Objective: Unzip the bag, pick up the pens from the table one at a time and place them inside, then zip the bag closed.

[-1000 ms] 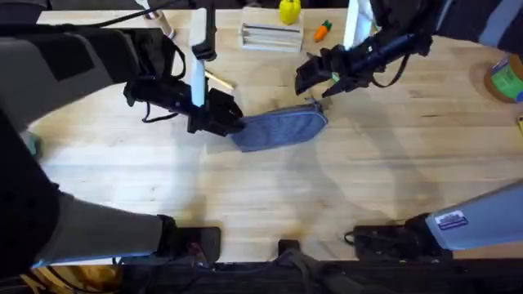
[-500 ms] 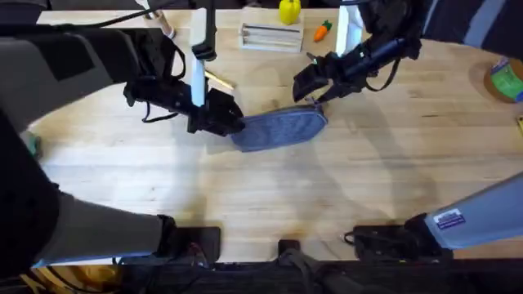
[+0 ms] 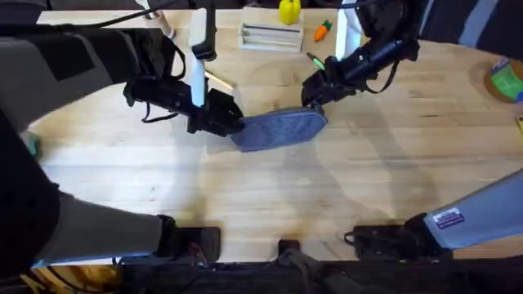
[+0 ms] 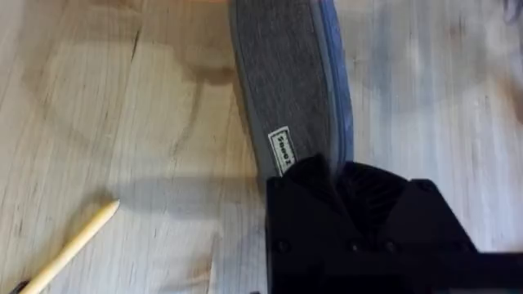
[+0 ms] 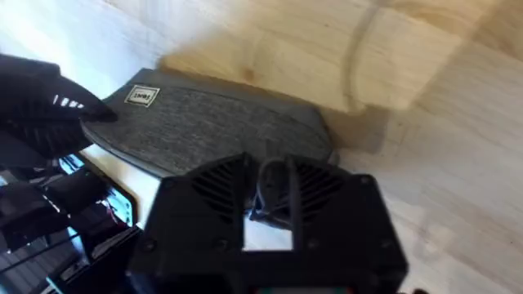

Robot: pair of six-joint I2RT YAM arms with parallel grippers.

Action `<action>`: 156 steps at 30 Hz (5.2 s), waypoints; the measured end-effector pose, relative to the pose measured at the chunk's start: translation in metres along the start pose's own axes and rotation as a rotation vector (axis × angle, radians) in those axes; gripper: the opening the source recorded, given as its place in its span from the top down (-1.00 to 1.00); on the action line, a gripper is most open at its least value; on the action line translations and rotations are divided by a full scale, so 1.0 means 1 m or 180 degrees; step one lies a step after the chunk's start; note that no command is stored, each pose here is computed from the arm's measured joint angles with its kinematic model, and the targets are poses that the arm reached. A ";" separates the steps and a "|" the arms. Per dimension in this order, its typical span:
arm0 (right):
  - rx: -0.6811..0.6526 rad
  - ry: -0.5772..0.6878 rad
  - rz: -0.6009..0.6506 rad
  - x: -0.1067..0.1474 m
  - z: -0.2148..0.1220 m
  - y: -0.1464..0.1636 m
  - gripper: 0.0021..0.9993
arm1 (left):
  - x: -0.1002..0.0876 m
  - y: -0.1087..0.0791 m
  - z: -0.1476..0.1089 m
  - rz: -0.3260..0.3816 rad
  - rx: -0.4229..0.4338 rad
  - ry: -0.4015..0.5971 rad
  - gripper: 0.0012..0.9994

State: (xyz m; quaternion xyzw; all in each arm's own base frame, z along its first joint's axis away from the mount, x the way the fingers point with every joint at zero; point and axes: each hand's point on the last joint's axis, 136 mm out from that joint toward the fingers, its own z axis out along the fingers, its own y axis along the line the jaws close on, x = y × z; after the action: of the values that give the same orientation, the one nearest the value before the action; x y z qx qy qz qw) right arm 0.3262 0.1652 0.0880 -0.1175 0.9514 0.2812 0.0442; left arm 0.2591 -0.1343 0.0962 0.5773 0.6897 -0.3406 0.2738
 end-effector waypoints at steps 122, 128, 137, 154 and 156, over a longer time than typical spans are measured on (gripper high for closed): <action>0.0784 -0.0805 -0.2802 -0.042 -0.057 0.111 -1.00 | 0.002 0.002 -0.001 0.0011 -0.0027 0.0017 -0.99; 0.0860 -0.0758 -0.3222 -0.042 -0.057 0.110 -1.00 | 0.001 0.001 -0.006 -0.0019 -0.0054 0.0013 -0.99; 0.1100 -0.0717 -0.4784 -0.046 -0.064 0.122 -1.00 | -0.030 0.005 -0.086 0.0199 -0.0906 -0.0071 -0.99; 0.1139 -0.0466 -0.5594 -0.036 -0.059 0.123 0.87 | -0.022 -0.013 -0.098 -0.0125 -0.0917 -0.0042 -0.99; 0.1132 -0.0438 -0.5597 -0.034 -0.058 0.122 0.93 | -0.022 -0.015 -0.099 -0.0118 -0.0934 0.0003 -0.99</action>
State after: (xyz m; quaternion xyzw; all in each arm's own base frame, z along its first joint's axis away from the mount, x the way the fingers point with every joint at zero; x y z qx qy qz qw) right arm 0.3278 0.2393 0.2057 -0.7775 0.5427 0.0008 0.3178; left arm 0.2494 -0.0710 0.1766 0.5184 0.7428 -0.2408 0.3486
